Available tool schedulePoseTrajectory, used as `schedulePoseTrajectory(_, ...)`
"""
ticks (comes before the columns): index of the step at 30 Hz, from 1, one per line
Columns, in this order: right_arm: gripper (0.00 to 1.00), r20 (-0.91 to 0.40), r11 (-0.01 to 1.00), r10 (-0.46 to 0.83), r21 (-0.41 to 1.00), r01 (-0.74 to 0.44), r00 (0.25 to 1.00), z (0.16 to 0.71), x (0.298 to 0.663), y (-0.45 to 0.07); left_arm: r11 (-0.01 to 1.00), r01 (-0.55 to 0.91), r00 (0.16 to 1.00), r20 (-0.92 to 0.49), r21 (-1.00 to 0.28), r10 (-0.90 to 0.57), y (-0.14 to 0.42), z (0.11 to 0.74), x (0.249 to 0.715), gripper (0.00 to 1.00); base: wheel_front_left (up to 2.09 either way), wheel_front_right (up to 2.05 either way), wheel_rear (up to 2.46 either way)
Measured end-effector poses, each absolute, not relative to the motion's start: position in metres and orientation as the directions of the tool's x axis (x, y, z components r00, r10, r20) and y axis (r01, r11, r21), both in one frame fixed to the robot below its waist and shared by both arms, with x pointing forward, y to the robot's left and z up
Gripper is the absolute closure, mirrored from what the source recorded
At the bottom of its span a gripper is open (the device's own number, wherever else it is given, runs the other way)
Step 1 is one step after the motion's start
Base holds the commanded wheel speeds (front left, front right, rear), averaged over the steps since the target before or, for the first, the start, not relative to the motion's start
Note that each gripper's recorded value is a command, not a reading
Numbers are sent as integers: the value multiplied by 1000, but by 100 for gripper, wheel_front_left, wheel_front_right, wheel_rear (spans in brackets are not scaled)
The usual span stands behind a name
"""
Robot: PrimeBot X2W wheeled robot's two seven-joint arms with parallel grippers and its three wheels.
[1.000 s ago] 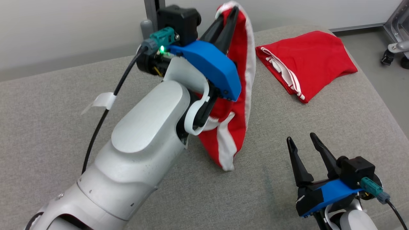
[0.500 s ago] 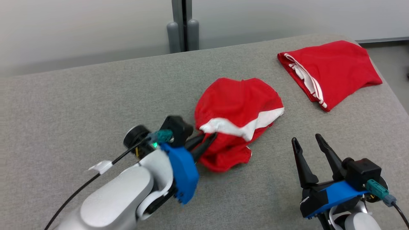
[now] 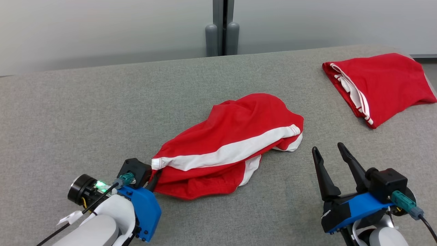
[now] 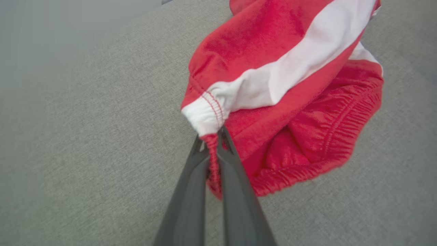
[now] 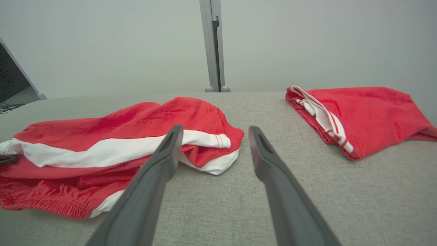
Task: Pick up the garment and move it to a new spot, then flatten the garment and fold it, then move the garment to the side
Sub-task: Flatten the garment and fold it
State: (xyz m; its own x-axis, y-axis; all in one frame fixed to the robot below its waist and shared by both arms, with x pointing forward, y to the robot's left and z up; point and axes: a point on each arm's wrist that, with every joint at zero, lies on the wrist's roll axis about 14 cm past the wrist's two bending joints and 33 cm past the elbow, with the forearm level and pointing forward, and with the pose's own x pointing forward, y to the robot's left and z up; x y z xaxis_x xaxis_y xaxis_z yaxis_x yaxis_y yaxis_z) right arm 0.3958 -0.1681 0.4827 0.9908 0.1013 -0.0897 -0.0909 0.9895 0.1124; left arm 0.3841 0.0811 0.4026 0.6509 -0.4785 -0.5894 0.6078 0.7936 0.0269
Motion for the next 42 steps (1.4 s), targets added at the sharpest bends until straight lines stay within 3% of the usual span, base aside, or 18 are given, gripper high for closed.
schedulePoseTrajectory(8,0,-84,988,113,111,-103,990,487,392,-164,883,455,793,-503,115,-343,116,411,400,100,0,0,0)
schedulePoseTrajectory(10,0,-81,988,113,111,-104,990,488,391,-164,903,419,813,-481,94,-328,118,413,401,0,0,0,0)
schedulePoseTrajectory(19,0,-60,989,109,104,-103,992,498,385,-166,955,236,875,-388,-181,-290,111,420,383,0,0,0,0)
schedulePoseTrajectory(25,0,-36,989,109,103,-105,993,506,383,-166,948,139,941,-259,-286,-216,125,444,378,0,0,0,0)
schedulePoseTrajectory(34,0,-22,988,113,109,-110,993,511,381,-164,949,16,997,-71,-314,-40,168,489,371,0,0,0,0)
schedulePoseTrajectory(42,0,-11,986,119,116,-117,993,515,374,-163,958,38,998,-32,-283,-49,174,486,350,0,0,0,0)
